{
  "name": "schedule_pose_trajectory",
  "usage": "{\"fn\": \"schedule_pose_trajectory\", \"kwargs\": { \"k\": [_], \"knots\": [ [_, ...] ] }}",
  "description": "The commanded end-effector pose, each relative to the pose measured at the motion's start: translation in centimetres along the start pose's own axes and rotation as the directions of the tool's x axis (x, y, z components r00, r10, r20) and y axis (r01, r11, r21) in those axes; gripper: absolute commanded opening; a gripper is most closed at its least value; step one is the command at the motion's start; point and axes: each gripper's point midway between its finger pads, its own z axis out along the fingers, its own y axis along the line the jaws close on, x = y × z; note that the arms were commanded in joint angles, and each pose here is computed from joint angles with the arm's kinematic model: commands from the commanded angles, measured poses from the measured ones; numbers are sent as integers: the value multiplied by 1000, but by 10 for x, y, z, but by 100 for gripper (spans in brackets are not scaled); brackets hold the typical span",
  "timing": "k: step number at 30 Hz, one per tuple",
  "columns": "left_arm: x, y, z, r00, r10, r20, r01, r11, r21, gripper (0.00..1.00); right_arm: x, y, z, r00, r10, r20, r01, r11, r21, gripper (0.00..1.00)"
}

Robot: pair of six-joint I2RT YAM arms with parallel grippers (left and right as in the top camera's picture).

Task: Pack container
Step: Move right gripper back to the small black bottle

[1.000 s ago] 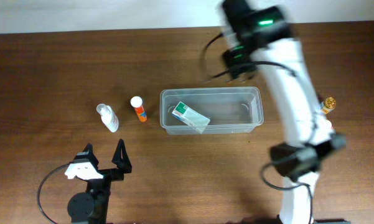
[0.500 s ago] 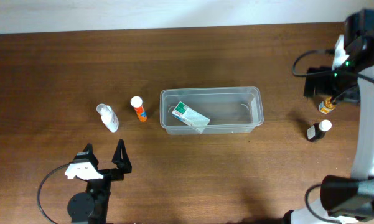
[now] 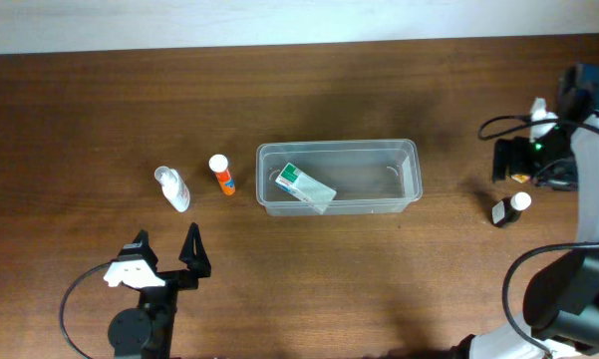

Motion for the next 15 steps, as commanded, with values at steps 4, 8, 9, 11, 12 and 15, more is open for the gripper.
{"fn": "schedule_pose_trajectory", "kwargs": {
  "k": [4,8,9,11,12,15],
  "knots": [
    [1,0,0,1000,-10,1,10,1000,6,99,-1,3,2,1000,11,20,-8,993,-115,98],
    [1,0,0,1000,-10,0,10,1000,6,99,0,5,12,1000,4,3,-4,993,-117,98],
    [1,0,0,1000,-10,1,10,1000,6,99,0,5,16,1000,4,-4,-4,993,-118,98],
    [1,0,0,1000,-10,1,10,1000,6,100,2,5,25,1000,-8,-20,6,993,-120,98],
    [1,0,0,1000,-10,1,10,1000,6,99,3,6,30,999,-20,-32,16,992,-123,98],
    [1,0,0,1000,-10,0,10,1000,6,99,6,5,44,997,-32,-74,23,992,-121,98]
  ]
}}
